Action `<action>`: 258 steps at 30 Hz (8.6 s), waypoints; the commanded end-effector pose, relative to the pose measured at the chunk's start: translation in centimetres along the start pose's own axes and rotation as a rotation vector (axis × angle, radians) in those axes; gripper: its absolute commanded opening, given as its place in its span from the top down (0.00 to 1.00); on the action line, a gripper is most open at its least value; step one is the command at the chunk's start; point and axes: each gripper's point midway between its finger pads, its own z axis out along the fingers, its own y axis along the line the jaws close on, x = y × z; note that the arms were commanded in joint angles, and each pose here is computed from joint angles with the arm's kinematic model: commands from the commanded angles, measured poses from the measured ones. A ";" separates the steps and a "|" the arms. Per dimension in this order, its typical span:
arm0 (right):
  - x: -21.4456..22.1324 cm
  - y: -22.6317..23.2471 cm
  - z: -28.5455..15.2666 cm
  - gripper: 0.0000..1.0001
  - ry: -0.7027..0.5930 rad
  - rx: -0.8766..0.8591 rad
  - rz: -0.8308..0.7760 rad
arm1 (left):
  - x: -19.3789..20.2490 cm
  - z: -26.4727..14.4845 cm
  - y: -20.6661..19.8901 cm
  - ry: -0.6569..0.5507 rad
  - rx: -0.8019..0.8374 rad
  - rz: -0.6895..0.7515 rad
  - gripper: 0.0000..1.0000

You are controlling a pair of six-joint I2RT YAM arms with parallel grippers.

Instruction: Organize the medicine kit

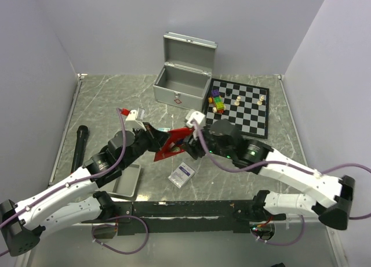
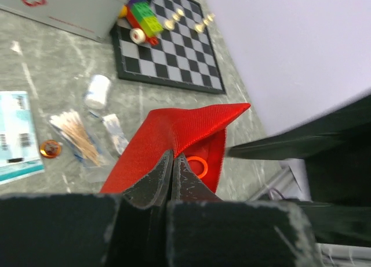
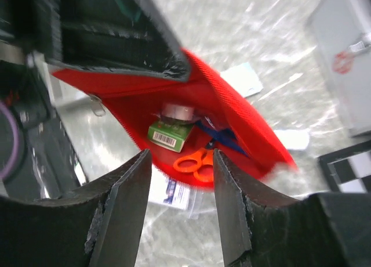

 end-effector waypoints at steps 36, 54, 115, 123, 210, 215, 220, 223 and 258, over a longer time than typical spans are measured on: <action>18.8 -12.7 9.3 0.46 0.481 0.496 0.597 | -4.6 -6.2 9.9 -0.292 -0.500 -0.061 0.99; 22.1 -12.6 8.2 0.90 0.556 0.510 0.628 | -4.0 -5.1 9.6 -0.264 -0.477 -0.039 0.99; 0.6 1.4 -2.3 0.90 -0.201 -0.057 -0.367 | 2.2 0.2 -3.6 0.329 0.226 0.266 0.99; 1.7 0.7 -1.0 0.90 -0.104 -0.011 -0.493 | 2.6 0.2 -3.8 0.344 0.247 0.265 0.99; 15.5 -7.6 19.7 0.48 0.541 0.226 0.475 | -8.6 -9.4 13.4 -0.406 -0.621 -0.048 0.99; 16.0 -7.3 20.1 0.49 0.577 0.248 0.423 | -8.8 -9.7 13.4 -0.416 -0.622 -0.047 0.99; 17.3 -7.6 20.0 0.51 0.619 0.301 0.385 | -8.8 -9.9 13.4 -0.420 -0.623 -0.047 0.99; 18.2 -7.6 19.7 0.54 0.643 0.315 0.380 | -8.8 -9.9 13.5 -0.420 -0.625 -0.046 0.99; 19.8 -6.4 16.4 0.57 0.695 0.323 0.381 | -8.2 -8.7 13.3 -0.389 -0.600 -0.051 0.99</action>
